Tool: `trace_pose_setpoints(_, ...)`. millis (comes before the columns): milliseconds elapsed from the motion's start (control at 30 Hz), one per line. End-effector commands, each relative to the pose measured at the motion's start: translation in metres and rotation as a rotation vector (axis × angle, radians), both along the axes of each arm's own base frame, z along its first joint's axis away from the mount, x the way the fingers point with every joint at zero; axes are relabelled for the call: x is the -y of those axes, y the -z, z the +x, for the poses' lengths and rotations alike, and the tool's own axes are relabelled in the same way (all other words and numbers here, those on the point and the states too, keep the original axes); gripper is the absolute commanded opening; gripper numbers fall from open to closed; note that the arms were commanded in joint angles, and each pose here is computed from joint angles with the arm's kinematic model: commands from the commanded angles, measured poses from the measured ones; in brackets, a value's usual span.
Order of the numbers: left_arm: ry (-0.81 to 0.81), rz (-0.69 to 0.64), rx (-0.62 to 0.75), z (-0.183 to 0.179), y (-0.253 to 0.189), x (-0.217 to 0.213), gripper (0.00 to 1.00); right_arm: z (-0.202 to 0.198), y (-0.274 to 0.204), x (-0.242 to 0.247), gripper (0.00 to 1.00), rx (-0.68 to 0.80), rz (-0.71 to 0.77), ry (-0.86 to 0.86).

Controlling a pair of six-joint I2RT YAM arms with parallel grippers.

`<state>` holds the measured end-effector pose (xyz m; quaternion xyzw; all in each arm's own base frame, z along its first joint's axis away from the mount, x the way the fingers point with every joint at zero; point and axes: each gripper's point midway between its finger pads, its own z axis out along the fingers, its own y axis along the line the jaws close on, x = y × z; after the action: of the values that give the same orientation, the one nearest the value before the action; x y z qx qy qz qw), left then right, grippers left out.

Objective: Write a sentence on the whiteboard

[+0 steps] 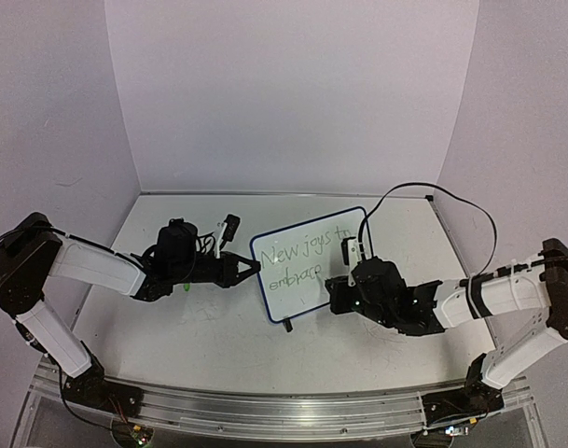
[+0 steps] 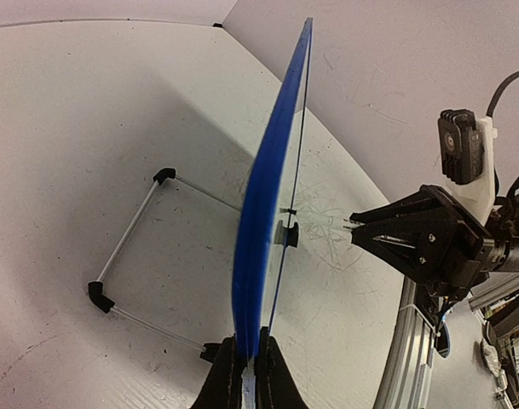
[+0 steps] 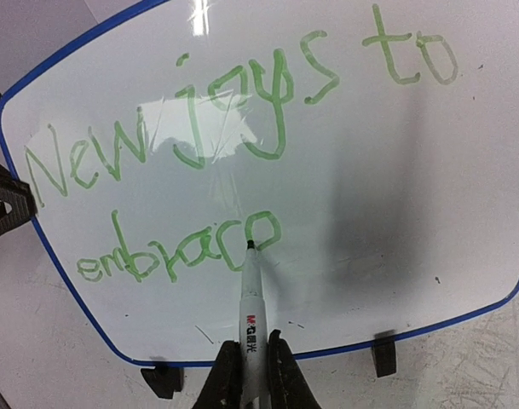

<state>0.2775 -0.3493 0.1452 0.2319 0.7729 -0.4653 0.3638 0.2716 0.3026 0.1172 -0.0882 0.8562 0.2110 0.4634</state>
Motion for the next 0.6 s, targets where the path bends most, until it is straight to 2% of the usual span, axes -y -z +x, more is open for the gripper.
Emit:
trace_pose_setpoints(0, 0.015, 0.037, -0.011, -0.003, 0.005, 0.001, 0.00, -0.003, 0.010, 0.008, 0.00, -0.018, -0.021, 0.024)
trace_pose_setpoints(567, 0.016, 0.037, -0.012, -0.003, 0.005, 0.001, 0.00, 0.006, -0.006, 0.020, 0.00, 0.030, -0.040, 0.081)
